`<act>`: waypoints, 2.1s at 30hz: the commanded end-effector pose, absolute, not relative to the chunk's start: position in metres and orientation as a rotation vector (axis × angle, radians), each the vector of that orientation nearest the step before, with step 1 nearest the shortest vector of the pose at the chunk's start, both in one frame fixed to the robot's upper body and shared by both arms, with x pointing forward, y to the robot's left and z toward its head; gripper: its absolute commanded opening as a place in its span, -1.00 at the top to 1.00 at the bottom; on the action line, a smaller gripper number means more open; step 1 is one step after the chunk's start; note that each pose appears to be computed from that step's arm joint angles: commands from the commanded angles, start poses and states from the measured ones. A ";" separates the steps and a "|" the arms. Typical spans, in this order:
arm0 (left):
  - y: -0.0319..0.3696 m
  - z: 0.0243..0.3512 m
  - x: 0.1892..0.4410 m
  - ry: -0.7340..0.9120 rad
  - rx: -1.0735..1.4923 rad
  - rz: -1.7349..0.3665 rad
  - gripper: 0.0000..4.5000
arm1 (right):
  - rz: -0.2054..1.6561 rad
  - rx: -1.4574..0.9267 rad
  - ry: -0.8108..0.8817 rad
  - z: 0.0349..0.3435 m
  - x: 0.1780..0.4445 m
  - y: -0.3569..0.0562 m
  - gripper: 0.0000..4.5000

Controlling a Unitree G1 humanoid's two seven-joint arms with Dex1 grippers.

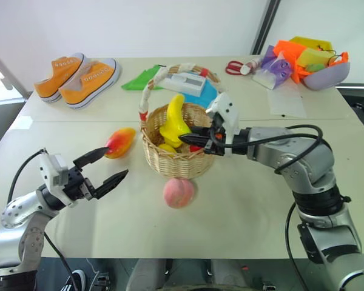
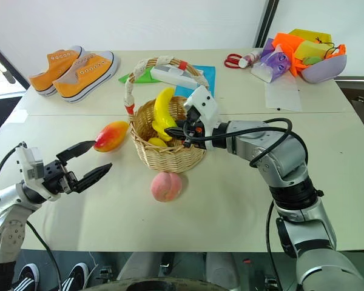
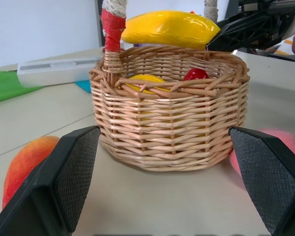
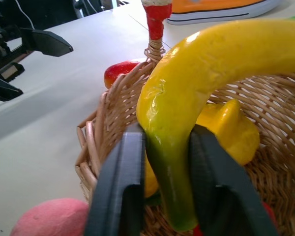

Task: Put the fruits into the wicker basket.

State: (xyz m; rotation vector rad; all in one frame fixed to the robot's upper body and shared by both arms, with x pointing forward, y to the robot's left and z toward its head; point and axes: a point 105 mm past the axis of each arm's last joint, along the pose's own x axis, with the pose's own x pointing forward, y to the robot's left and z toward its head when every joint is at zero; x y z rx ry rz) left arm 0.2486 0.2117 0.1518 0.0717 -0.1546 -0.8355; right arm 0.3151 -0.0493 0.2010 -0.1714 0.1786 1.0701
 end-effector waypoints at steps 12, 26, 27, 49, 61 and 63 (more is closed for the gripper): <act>0.206 0.152 0.228 -0.113 0.055 -0.947 -1.00 | 1.320 -0.088 0.023 0.240 0.264 -0.075 -0.69; 0.208 0.151 0.208 -0.021 0.139 -1.085 -1.00 | 1.603 -0.425 -0.015 0.155 0.228 -0.066 -0.69; 0.208 0.151 0.209 -0.022 0.139 -1.084 -1.00 | 1.613 -0.476 -0.050 0.154 0.230 -0.065 -0.69; 0.194 0.133 0.190 0.017 0.157 -1.158 -1.00 | 1.629 -0.571 -0.008 0.124 0.250 -0.031 -0.69; 0.192 0.130 0.191 -0.004 0.180 -1.144 -1.00 | 1.567 -0.634 0.037 0.108 0.263 -0.032 -0.69; 0.192 0.129 0.191 -0.003 0.179 -1.144 -1.00 | 1.559 -0.629 0.035 0.107 0.264 -0.031 -0.59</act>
